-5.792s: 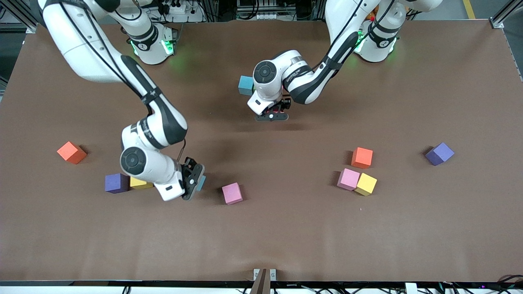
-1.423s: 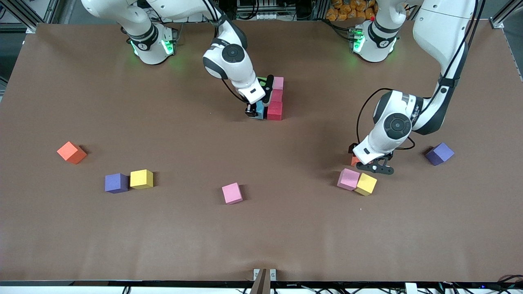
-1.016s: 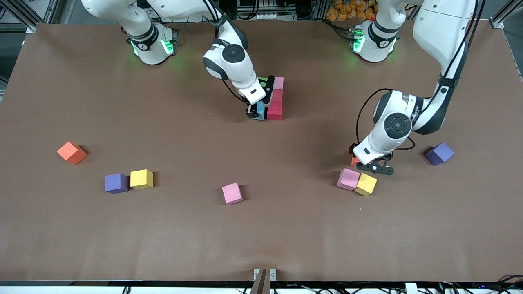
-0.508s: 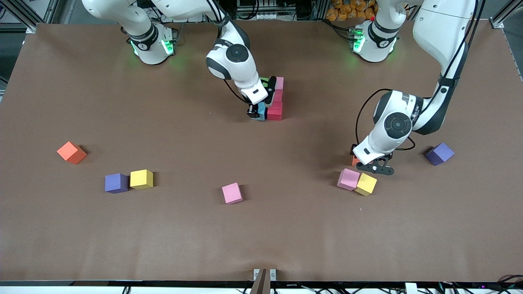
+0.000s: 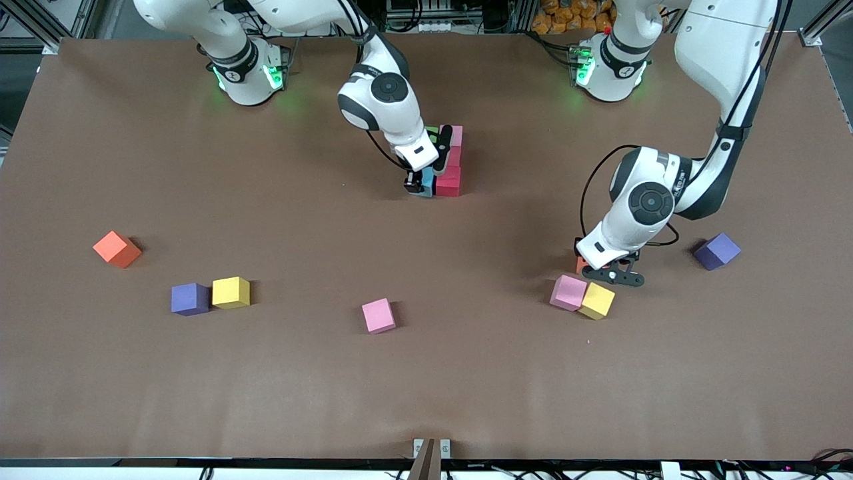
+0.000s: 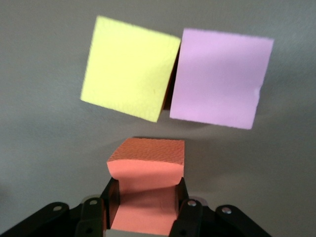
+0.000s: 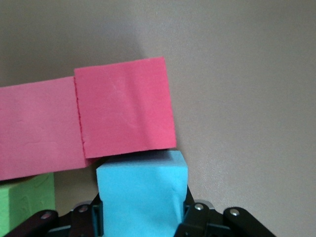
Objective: Form number 2 with 11 blocks
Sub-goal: 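Set the cyan cube onto the stack and open the right gripper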
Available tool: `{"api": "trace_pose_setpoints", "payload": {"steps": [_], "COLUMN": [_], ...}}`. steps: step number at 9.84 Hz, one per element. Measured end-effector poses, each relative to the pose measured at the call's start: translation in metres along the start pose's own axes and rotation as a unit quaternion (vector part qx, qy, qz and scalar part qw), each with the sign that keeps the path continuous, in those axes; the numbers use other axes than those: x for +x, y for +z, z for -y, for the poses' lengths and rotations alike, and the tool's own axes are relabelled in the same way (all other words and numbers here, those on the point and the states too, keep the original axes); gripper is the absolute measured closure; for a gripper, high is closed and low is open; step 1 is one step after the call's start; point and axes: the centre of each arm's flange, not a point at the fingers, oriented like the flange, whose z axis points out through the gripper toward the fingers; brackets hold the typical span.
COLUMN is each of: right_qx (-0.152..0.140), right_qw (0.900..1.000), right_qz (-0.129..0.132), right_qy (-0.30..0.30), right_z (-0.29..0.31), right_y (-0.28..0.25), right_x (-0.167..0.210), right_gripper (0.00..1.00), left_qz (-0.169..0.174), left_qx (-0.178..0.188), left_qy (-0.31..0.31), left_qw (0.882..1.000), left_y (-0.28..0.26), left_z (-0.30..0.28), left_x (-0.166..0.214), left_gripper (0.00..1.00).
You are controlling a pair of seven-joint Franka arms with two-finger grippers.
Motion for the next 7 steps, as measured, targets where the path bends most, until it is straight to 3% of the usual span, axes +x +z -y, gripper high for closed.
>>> {"api": "trace_pose_setpoints", "payload": {"steps": [3, 7], "right_qx": [-0.005, -0.008], "right_qw": [1.0, 1.0], "right_qz": [0.014, 0.015], "right_qy": [0.001, 0.005], "right_z": [0.003, 0.003], "right_y": [0.0, 0.0], "right_x": [0.007, 0.01], "right_gripper": [0.44, 0.44], "left_qz": [-0.038, -0.029], "left_qx": [-0.007, -0.008], "left_qy": [-0.002, 0.011], "left_qw": [0.999, 0.999], "left_y": [-0.055, -0.119], "left_z": [-0.009, -0.035], "left_x": [0.004, -0.014], "left_gripper": [0.52, 0.52]}}
